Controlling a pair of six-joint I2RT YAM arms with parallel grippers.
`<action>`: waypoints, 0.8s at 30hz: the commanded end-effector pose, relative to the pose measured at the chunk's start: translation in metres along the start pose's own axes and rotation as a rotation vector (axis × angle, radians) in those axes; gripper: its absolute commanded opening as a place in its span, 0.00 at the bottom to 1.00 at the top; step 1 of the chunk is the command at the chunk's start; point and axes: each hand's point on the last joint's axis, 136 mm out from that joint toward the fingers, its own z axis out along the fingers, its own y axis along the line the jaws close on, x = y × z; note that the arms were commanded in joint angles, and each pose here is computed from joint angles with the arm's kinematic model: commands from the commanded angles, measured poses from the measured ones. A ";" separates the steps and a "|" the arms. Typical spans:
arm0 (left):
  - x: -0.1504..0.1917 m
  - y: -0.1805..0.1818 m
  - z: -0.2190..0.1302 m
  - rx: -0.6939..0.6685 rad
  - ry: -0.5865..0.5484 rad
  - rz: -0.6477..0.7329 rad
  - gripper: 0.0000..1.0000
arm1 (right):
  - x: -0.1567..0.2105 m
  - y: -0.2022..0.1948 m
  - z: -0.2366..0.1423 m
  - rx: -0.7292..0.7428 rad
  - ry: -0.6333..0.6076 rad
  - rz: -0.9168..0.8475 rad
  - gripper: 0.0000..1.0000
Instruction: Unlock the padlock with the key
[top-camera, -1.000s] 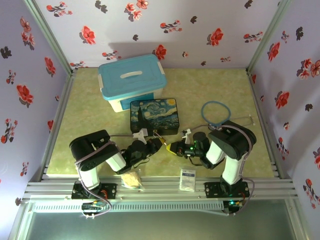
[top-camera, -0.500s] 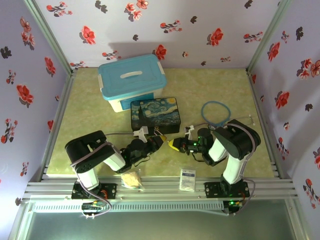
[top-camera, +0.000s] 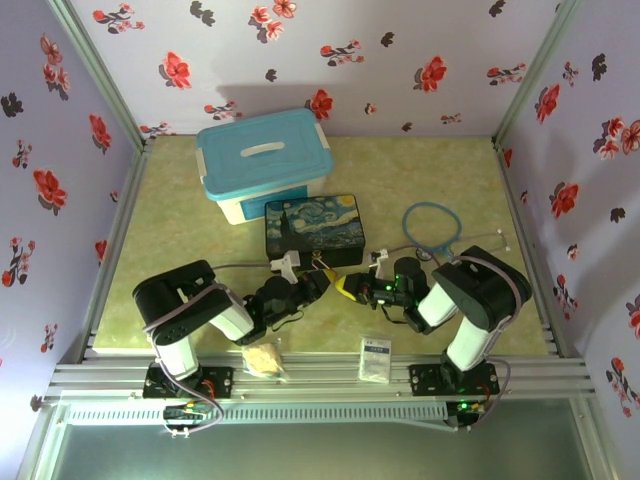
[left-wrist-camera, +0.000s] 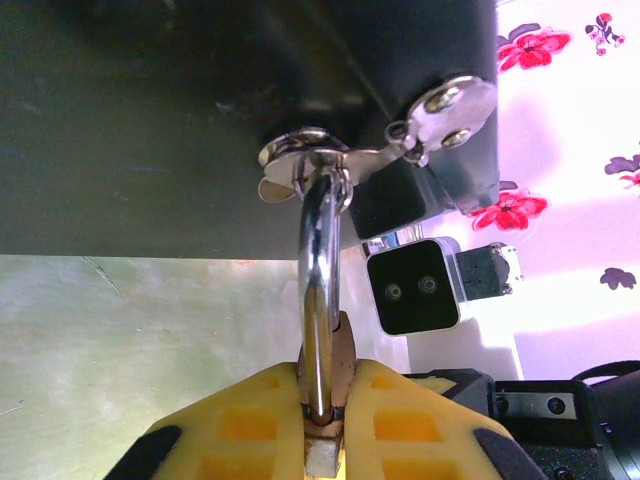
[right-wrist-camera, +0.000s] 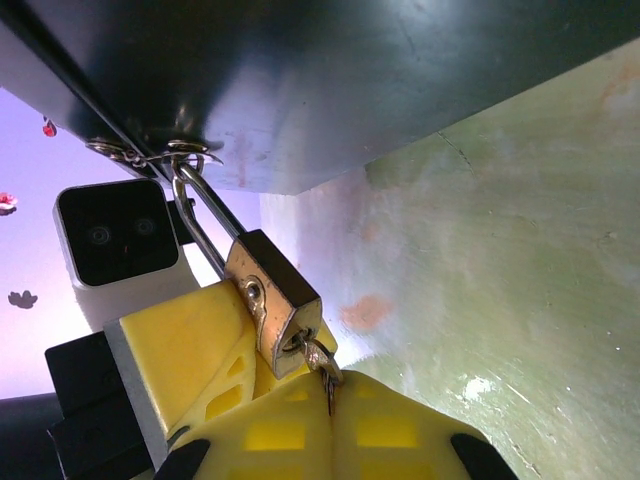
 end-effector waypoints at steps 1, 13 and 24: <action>0.027 -0.024 0.001 0.099 0.121 0.034 0.00 | -0.023 0.041 0.004 -0.101 -0.084 -0.106 0.00; 0.029 -0.030 0.003 0.114 0.123 0.038 0.00 | -0.032 0.072 -0.002 -0.139 -0.235 -0.049 0.00; 0.025 -0.043 -0.001 0.147 0.117 0.040 0.00 | -0.037 0.083 -0.002 -0.206 -0.236 0.014 0.00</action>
